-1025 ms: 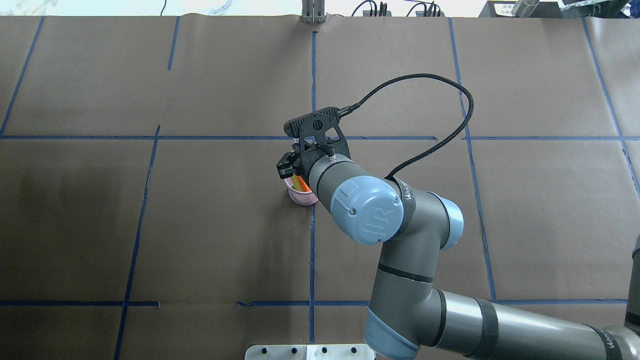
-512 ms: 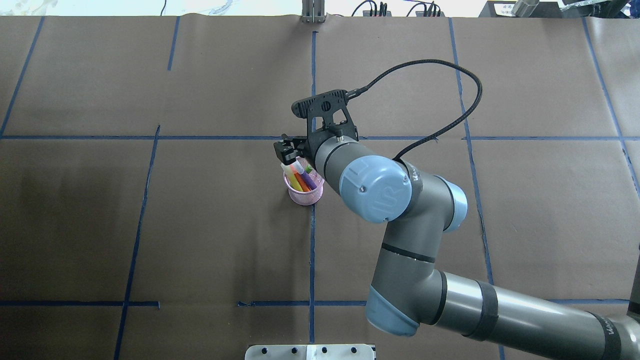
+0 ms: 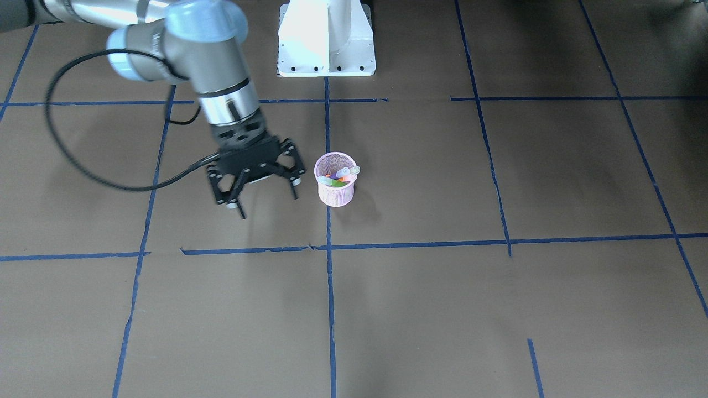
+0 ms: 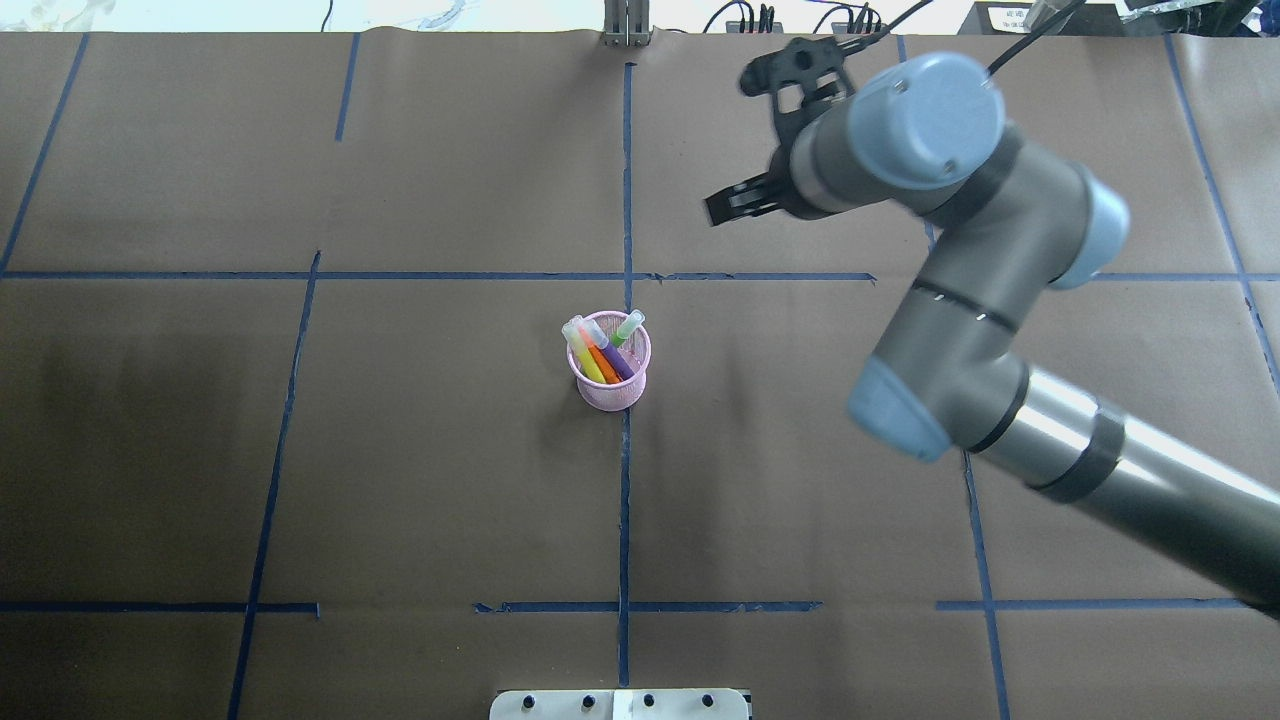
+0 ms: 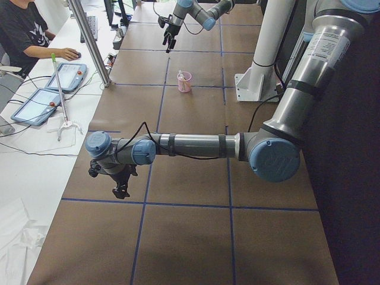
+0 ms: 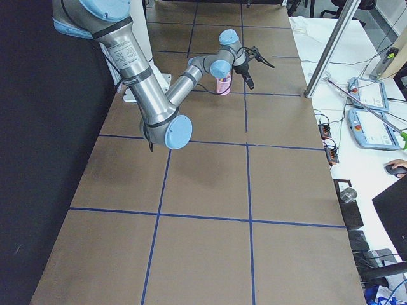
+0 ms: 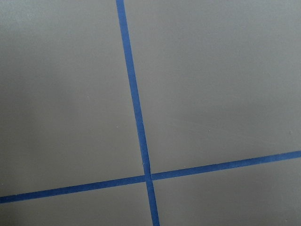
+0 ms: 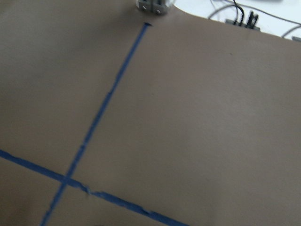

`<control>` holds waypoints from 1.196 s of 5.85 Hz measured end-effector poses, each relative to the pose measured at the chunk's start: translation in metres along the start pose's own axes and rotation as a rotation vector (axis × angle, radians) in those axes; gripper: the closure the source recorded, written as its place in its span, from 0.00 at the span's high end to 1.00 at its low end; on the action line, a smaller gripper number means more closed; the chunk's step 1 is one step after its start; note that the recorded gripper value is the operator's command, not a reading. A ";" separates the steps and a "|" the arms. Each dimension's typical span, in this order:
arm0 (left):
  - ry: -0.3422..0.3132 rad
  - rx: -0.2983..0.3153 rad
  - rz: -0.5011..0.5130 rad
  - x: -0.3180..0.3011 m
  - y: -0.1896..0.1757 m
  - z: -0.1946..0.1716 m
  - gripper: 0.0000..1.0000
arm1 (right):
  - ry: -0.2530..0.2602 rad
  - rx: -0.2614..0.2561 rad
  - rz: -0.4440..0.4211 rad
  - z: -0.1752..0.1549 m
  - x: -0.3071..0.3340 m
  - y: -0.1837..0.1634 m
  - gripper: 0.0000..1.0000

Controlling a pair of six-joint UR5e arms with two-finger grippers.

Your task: Collect pens into pen holder

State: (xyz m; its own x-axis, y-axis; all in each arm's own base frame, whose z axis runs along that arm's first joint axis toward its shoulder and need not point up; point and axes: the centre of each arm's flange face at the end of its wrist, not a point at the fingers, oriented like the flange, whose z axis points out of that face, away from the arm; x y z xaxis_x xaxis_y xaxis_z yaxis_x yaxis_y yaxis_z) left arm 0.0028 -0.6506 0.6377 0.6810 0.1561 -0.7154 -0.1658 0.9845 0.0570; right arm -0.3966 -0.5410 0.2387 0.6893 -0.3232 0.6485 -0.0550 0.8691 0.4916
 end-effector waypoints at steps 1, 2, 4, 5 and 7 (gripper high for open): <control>0.000 -0.003 -0.002 -0.001 0.001 0.001 1.00 | 0.012 -0.118 0.002 0.003 0.068 0.006 1.00; 0.001 -0.009 -0.007 -0.003 0.002 0.001 1.00 | 0.024 -0.223 -0.009 0.002 0.146 0.020 1.00; 0.002 -0.011 -0.006 -0.012 0.008 0.000 1.00 | 0.029 -0.350 -0.051 -0.013 0.325 0.072 1.00; 0.001 -0.005 -0.009 -0.019 0.011 -0.005 1.00 | -0.004 -0.386 -0.045 -0.023 0.413 0.094 1.00; -0.002 0.004 -0.022 -0.030 0.015 -0.011 1.00 | -0.031 -0.404 -0.015 -0.045 0.540 0.142 1.00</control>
State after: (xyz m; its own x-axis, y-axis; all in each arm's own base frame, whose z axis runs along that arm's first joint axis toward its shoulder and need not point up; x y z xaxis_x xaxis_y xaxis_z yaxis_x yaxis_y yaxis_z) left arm -0.0283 -0.6414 0.6521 0.6860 0.1342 -0.7151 -0.1477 0.9881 0.0437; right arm 0.0006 -0.5754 0.6322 0.6655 -0.3428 0.6630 0.2474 0.9394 0.2374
